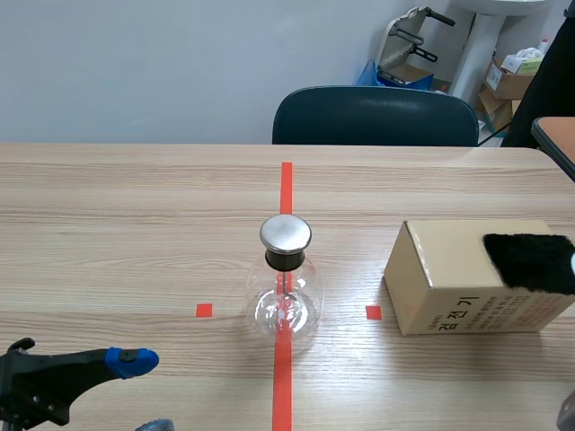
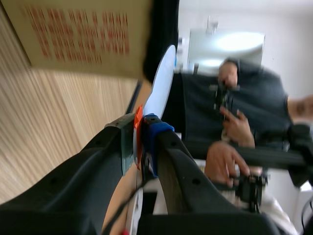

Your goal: Do the electroscope experiment

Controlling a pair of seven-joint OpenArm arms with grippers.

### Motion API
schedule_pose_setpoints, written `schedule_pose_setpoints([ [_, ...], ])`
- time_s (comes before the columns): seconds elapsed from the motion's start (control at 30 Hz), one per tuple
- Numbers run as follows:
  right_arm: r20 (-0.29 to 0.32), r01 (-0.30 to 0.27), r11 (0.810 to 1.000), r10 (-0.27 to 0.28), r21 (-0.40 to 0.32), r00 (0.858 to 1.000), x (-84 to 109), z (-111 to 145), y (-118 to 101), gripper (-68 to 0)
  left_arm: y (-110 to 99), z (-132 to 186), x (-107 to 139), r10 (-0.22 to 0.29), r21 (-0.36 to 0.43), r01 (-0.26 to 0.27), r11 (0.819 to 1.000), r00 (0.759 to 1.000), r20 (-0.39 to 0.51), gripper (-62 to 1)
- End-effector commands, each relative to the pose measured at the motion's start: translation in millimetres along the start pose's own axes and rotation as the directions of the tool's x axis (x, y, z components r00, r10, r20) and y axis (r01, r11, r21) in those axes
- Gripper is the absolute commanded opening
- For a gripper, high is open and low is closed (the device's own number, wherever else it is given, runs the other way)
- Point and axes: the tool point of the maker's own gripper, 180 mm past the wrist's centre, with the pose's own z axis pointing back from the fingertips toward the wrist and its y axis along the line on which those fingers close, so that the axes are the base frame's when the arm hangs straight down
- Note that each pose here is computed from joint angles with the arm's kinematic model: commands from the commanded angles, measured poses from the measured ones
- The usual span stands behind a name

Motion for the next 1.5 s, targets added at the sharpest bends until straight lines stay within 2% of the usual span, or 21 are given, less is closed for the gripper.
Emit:
schedule_pose_setpoints([
  [0.0, 0.024, -0.046, 0.998, 0.047, -0.052, 0.999, -0.9, -1, -13, -65.8, 1, -2, 7, -0.004, -0.002, 0.004, 1.000, 1.000, 0.030, -28.1],
  [0.07, 0.108, -0.048, 0.998, 0.053, -0.051, 0.993, 14.2, 0, -12, -65.8, 1, -2, 7, -0.004, -0.002, 0.004, 1.000, 1.000, 0.030, -28.1],
  [0.1, 0.173, -0.048, 0.998, 0.056, -0.051, 0.983, 25.9, 1, -11, -65.8, 1, -2, 7, -0.004, -0.002, 0.004, 1.000, 1.000, 0.030, -28.1],
  [0.13, 0.242, -0.048, 0.998, 0.059, -0.051, 0.969, 38.3, 4, -11, -65.8, 1, -2, 7, -0.004, -0.002, 0.004, 1.000, 1.000, 0.030, -28.1],
  [0.2, 0.364, -0.047, 0.998, 0.062, -0.050, 0.930, 60.5, 11, -9, -65.8, 1, -2, 7, -0.004, -0.002, 0.004, 1.000, 1.000, 0.030, -28.1],
  [0.23, 0.401, -0.047, 0.998, 0.063, -0.050, 0.914, 67.2, 14, -9, -65.8, 1, -2, 7, -0.004, -0.002, 0.004, 1.000, 1.000, 0.030, -28.1],
  [0.27, 0.413, -0.046, 0.998, 0.063, -0.050, 0.909, 69.4, 15, -9, -65.8, 1, -2, 7, -0.004, -0.002, 0.004, 1.000, 1.000, 0.030, -28.1],
  [0.3, 0.404, -0.045, 0.998, 0.062, -0.051, 0.913, 67.8, 14, -9, -65.8, 1, -2, 7, -0.004, -0.002, 0.004, 1.000, 1.000, 0.030, -28.1],
  [0.33, 0.375, -0.043, 0.998, 0.060, -0.052, 0.925, 62.6, 12, -10, -65.8, 1, -2, 7, -0.004, -0.003, 0.004, 1.000, 1.000, 0.029, -28.1],
  [0.43, 0.206, -0.041, 0.998, 0.052, -0.054, 0.977, 32.0, 3, -12, -65.8, 1, -2, 7, -0.005, -0.003, 0.005, 1.000, 1.000, 0.028, -28.1],
  [0.47, 0.142, -0.042, 0.998, 0.049, -0.054, 0.989, 20.5, 1, -12, -65.8, 1, -2, 7, -0.004, -0.003, 0.005, 1.000, 1.000, 0.028, -28.1],
  [0.53, 0.044, -0.042, 0.998, 0.045, -0.054, 0.998, 2.7, -1, -13, -65.8, 1, -2, 7, -0.004, -0.003, 0.005, 1.000, 1.000, 0.028, -28.1],
  [0.57, 0.018, -0.042, 0.998, 0.043, -0.054, 0.999, -2.1, -1, -13, -65.8, 1, -2, 7, -0.004, -0.003, 0.005, 1.000, 1.000, 0.028, -28.1],
  [0.63, 0.024, -0.043, 0.998, 0.045, -0.053, 0.999, -1.0, -1, -13, -65.8, 1, -2, 7, -0.004, -0.003, 0.005, 1.000, 1.000, 0.028, -28.1],
  [0.7, 0.092, -0.047, 0.998, 0.051, -0.051, 0.994, 11.4, 0, -12, -65.8, 1, -2, 7, -0.004, -0.003, 0.005, 1.000, 1.000, 0.028, -28.1],
  [0.83, 0.269, -0.047, 0.998, 0.059, -0.051, 0.961, 43.3, 5, -10, -65.8, 1, -2, 7, -0.004, -0.003, 0.005, 1.000, 1.000, 0.028, -28.1],
  [0.97, 0.359, -0.046, 0.998, 0.062, -0.051, 0.931, 59.6, 11, -9, -65.8, 1, -2, 7, -0.004, -0.003, 0.005, 1.000, 1.000, 0.028, -28.1],
  [1.07, 0.355, -0.045, 0.998, 0.061, -0.051, 0.933, 58.9, 11, -9, -65.8, 1, -2, 7, -0.004, -0.003, 0.005, 1.000, 1.000, 0.028, -28.1],
  [1.2, 0.277, -0.044, 0.998, 0.057, -0.052, 0.959, 44.8, 6, -11, -65.8, 1, -2, 7, -0.004, -0.003, 0.005, 1.000, 1.000, 0.028, -28.1],
  [1.27, 0.252, -0.044, 0.998, 0.056, -0.052, 0.966, 40.3, 5, -11, -65.8, 1, -2, 7, -0.004, -0.003, 0.005, 1.000, 1.000, 0.028, -28.1],
  [1.47, 0.243, -0.045, 0.998, 0.056, -0.052, 0.968, 38.8, 4, -11, -65.8, 2, -2, 7, -0.005, -0.003, 0.005, 1.000, 1.000, 0.028, -28.1],
])
